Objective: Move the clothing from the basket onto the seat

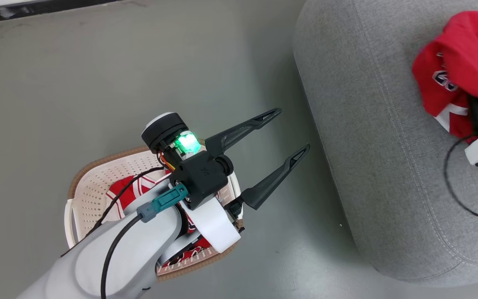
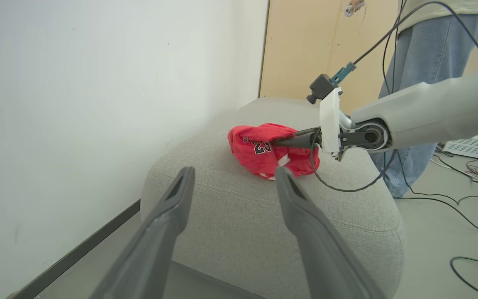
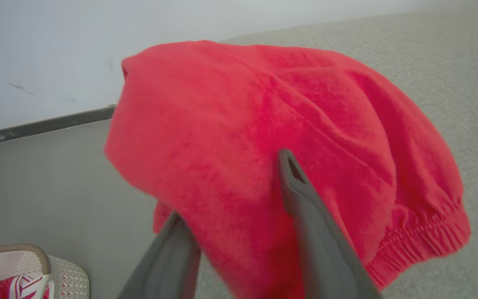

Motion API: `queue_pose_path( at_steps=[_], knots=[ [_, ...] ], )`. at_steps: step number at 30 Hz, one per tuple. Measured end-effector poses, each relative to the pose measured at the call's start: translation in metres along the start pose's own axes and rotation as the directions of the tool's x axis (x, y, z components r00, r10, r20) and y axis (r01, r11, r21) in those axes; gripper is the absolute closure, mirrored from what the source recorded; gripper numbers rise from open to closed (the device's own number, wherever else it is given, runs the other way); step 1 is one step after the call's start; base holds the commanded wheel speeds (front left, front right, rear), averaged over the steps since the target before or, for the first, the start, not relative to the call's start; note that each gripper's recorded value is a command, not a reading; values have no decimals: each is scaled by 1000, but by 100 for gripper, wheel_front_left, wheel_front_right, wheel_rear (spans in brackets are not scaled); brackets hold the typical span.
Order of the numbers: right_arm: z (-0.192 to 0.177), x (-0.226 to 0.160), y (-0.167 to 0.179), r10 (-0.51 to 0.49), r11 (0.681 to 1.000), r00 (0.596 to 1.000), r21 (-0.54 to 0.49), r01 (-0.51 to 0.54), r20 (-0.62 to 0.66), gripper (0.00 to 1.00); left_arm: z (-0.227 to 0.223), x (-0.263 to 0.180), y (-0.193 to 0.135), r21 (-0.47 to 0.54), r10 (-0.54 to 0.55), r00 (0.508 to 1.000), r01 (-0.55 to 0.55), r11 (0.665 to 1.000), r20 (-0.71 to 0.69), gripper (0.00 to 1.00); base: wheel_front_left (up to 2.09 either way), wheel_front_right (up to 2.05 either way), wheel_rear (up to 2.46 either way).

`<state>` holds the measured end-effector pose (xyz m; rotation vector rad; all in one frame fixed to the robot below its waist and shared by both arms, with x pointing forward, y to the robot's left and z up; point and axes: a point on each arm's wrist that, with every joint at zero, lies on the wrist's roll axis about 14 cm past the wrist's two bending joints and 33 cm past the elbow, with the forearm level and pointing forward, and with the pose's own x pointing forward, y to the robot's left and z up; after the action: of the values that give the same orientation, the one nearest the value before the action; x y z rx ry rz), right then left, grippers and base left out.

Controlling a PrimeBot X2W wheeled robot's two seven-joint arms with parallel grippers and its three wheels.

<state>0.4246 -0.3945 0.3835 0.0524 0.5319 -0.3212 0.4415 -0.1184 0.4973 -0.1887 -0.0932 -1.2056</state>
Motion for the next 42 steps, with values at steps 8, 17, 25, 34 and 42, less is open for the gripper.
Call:
queue_pose_path(
  at_steps=[8,17,25,34,42],
  knots=[
    [9,-6,3,21,1000,998,-24,-20,51,0,1,4,-4,1,-17,1000,17,1000,1,0,0,0,0],
    [-2,-21,22,100,992,993,-84,-95,56,0,6,11,-12,6,-43,999,43,999,13,0,0,0,0],
    [8,-33,35,159,983,981,-115,-146,110,0,16,16,-13,11,-43,999,43,999,33,0,0,0,0],
    [38,-43,40,204,970,960,-169,-172,194,0,24,11,-6,-8,19,999,-18,1000,44,0,0,0,0],
    [73,-49,61,264,957,919,-197,-212,294,0,30,-6,18,-4,159,986,-159,987,42,0,0,0,0]
  ],
)
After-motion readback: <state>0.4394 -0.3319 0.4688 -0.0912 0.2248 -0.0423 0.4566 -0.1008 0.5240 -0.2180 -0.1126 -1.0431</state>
